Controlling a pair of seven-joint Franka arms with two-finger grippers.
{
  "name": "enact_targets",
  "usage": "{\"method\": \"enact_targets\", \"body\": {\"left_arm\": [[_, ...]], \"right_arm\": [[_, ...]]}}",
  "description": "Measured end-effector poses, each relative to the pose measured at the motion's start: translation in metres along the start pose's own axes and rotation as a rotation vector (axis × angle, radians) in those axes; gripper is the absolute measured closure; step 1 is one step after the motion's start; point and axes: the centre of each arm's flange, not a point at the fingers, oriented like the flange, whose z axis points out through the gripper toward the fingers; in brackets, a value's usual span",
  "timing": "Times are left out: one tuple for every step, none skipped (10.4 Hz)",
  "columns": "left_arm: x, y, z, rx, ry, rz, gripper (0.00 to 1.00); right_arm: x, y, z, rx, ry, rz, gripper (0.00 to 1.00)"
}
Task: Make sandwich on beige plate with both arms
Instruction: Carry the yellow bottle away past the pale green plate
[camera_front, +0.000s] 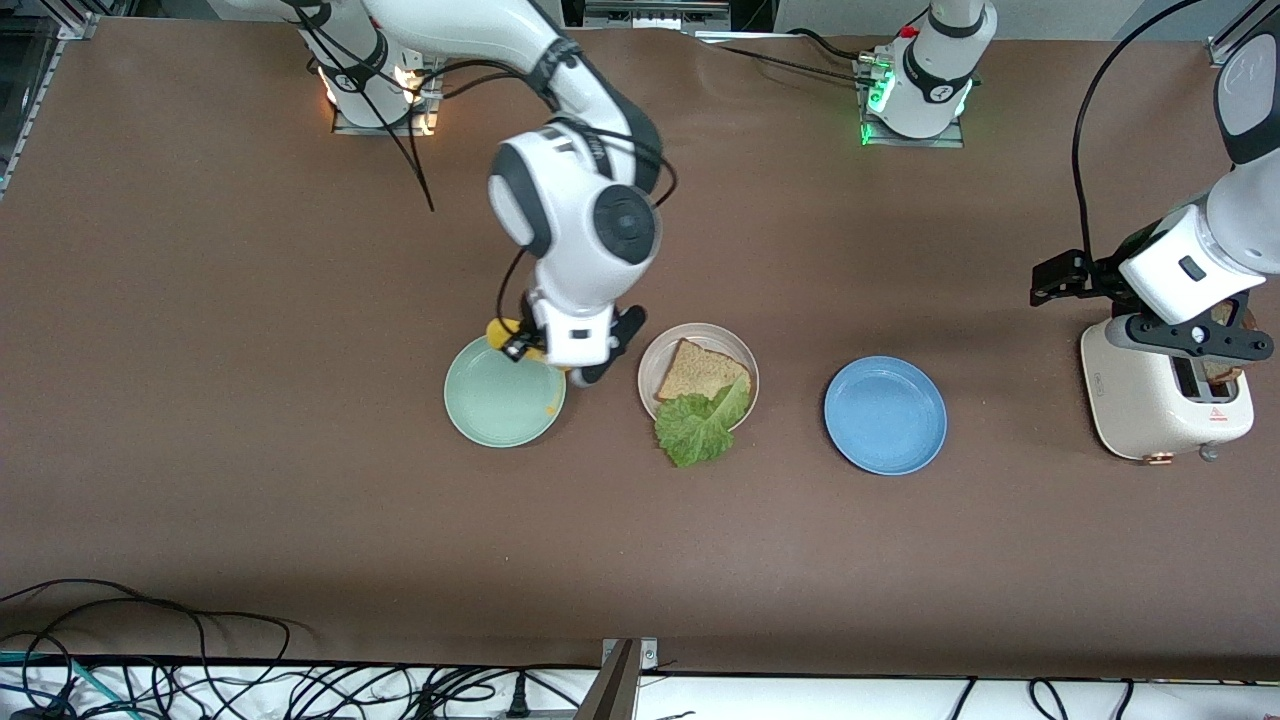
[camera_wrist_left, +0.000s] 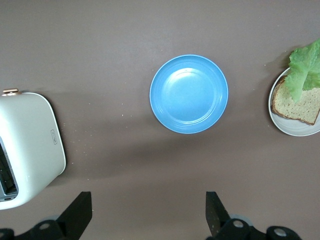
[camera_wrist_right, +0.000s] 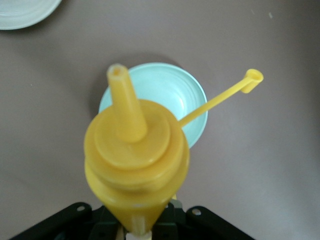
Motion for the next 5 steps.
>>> {"method": "enact_targets", "body": {"left_arm": [[0.0, 0.0, 0.0, 0.0, 0.0, 0.0, 0.0], [0.0, 0.0, 0.0, 0.0, 0.0, 0.0, 0.0], [0.0, 0.001, 0.0, 0.0, 0.0, 0.001, 0.0], [0.0, 0.001, 0.0, 0.0, 0.0, 0.002, 0.0], [0.0, 0.002, 0.0, 0.0, 0.0, 0.003, 0.0]], "right_arm": [[-0.024, 0.036, -0.006, 0.05, 0.015, 0.052, 0.85], [-0.05, 0.069, -0.011, 0.089, 0.031, 0.09, 0.85], [-0.072, 0.097, -0.014, 0.116, 0.053, 0.111, 0.85], [-0.094, 0.124, -0.013, 0.14, 0.086, 0.118, 0.85], [-0.113, 0.147, -0.009, 0.156, 0.123, 0.12, 0.85]]}}
